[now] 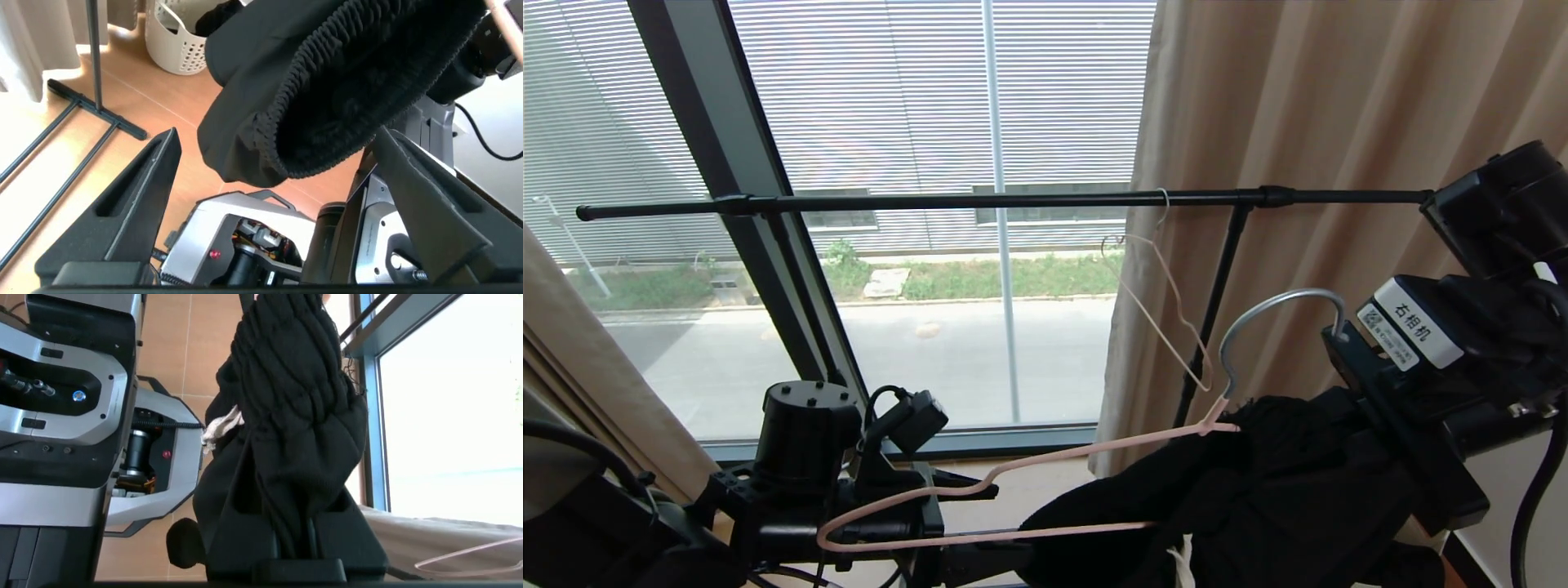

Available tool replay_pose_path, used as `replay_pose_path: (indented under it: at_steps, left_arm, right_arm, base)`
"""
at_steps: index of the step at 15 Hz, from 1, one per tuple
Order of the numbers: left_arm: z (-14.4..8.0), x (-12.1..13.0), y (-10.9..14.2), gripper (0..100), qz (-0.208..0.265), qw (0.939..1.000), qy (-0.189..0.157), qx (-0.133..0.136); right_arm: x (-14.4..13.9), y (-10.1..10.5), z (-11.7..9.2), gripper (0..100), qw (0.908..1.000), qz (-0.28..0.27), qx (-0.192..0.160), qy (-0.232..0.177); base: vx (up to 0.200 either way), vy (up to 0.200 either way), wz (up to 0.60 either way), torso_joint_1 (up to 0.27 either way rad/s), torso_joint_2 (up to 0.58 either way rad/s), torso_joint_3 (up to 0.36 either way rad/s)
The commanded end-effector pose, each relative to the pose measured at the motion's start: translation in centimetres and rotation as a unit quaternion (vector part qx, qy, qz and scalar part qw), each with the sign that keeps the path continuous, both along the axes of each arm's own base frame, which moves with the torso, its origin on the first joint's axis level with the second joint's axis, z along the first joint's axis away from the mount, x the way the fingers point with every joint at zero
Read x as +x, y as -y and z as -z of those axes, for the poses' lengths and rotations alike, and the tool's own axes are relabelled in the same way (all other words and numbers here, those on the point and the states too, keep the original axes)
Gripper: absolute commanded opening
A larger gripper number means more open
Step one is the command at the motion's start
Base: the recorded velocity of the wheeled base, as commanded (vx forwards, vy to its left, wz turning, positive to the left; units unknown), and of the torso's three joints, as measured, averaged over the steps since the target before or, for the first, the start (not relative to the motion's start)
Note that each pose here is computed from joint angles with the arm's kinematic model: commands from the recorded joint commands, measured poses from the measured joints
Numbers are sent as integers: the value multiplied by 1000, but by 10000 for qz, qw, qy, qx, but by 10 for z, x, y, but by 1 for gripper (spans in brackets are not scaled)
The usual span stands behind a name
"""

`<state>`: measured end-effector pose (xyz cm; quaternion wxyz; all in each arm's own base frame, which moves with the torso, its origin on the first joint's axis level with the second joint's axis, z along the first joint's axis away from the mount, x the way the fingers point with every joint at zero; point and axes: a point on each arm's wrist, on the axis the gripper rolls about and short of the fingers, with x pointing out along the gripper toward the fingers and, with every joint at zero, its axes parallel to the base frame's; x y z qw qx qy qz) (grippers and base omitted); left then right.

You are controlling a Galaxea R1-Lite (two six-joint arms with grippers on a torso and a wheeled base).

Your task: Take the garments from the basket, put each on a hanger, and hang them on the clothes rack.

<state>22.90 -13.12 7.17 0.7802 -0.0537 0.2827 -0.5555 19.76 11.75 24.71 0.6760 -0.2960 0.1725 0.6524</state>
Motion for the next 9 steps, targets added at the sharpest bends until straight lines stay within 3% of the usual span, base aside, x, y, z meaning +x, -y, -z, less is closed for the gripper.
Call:
replay_pose_path:
  at_steps: [1, 7, 8, 9]
  left_arm:
    - [1, -1, 2, 100, 20, 10000, -3, 14]
    - [5, -6, 8, 100, 61, 9999, -59, 118]
    - [5, -6, 8, 0, 72, 9999, -52, 119]
    - [5, -6, 8, 0, 72, 9999, -52, 119]
  right_arm:
    - [0, 0, 0, 0, 10000, -11, 15, -4]
    - [-6, 2, -6, 0, 9995, -141, 280, -48]
    - [-6, 2, -6, 0, 9995, -140, 286, -57]
    - [-6, 2, -7, 0, 9995, -141, 289, -50]
  base:
    - [0, 0, 0, 0, 0, 0]
    - [0, 0, 0, 0, 0, 0]
    - [0, 0, 0, 0, 0, 0]
    - [0, 0, 0, 0, 0, 0]
